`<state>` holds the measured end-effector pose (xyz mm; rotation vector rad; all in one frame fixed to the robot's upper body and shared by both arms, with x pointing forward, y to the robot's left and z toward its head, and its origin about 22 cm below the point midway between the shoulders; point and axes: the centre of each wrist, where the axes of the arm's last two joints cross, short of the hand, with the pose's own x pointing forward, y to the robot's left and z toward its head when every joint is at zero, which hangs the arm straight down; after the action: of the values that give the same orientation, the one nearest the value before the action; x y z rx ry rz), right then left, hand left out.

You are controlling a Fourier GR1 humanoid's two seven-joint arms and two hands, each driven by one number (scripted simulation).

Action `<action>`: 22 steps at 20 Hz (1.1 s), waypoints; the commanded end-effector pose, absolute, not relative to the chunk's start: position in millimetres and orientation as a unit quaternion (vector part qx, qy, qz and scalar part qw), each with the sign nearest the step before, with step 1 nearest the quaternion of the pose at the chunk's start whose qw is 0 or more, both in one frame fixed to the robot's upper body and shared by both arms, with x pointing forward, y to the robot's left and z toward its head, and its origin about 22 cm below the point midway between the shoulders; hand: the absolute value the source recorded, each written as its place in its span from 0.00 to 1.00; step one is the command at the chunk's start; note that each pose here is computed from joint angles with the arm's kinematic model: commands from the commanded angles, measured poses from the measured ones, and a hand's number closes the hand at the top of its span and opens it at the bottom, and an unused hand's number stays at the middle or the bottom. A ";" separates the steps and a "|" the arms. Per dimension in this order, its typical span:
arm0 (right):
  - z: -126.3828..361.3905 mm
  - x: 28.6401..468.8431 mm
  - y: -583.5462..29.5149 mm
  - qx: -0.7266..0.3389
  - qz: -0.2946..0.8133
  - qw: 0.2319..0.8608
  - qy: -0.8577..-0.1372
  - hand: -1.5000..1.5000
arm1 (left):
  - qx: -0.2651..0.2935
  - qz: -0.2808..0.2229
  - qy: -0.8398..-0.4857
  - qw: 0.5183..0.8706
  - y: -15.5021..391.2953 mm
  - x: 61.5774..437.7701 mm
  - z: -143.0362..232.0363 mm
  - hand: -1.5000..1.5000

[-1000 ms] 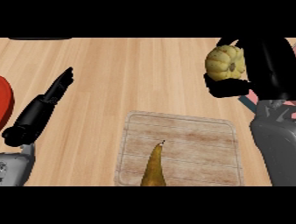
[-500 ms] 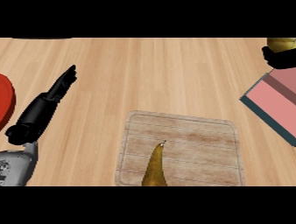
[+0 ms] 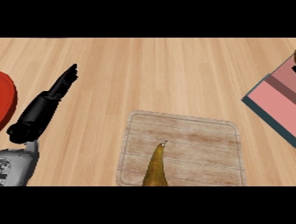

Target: Pick the squash from the cutting board and place it in the cardboard box

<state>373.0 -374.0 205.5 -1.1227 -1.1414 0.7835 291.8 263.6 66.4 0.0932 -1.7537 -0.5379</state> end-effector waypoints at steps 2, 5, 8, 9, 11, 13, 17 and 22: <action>195.4 383.7 -408.4 -0.438 0.383 0.670 -0.461 1.00 | 0.043 -0.242 -0.761 0.600 249.7 291.0 65.7 0.50; 175.9 367.6 -441.9 -0.440 0.408 0.696 -0.395 1.00 | 0.036 -0.226 -0.762 0.605 261.7 296.3 77.6 0.50; 162.8 371.5 -439.6 -0.374 0.435 0.707 -0.414 0.00 | 0.034 -0.236 -0.757 0.608 276.0 285.9 64.2 0.50; 166.1 370.1 -449.3 -0.366 0.450 0.701 -0.415 0.00 | 0.033 -0.238 -0.759 0.605 268.5 291.5 77.0 0.50; 183.9 369.9 -460.3 -0.346 0.443 0.689 -0.457 0.00 | 0.036 -0.240 -0.760 0.602 252.4 296.4 72.8 0.50; 166.7 376.7 -442.7 -0.328 0.428 0.673 -0.507 0.00 | 0.037 -0.231 -0.757 0.610 272.3 292.9 64.5 0.50; 173.0 377.3 -443.7 -0.290 0.283 0.632 -0.661 0.00 | 0.038 -0.224 -0.761 0.608 260.5 297.7 68.3 0.50; 177.7 379.2 -462.2 -0.173 0.043 0.658 -0.731 0.00 | 0.044 -0.220 -0.759 0.611 267.3 295.8 70.9 0.50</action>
<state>377.0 -455.6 176.6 -0.5487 -1.5604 0.4093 293.2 269.1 66.5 0.0992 -1.7519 -0.5226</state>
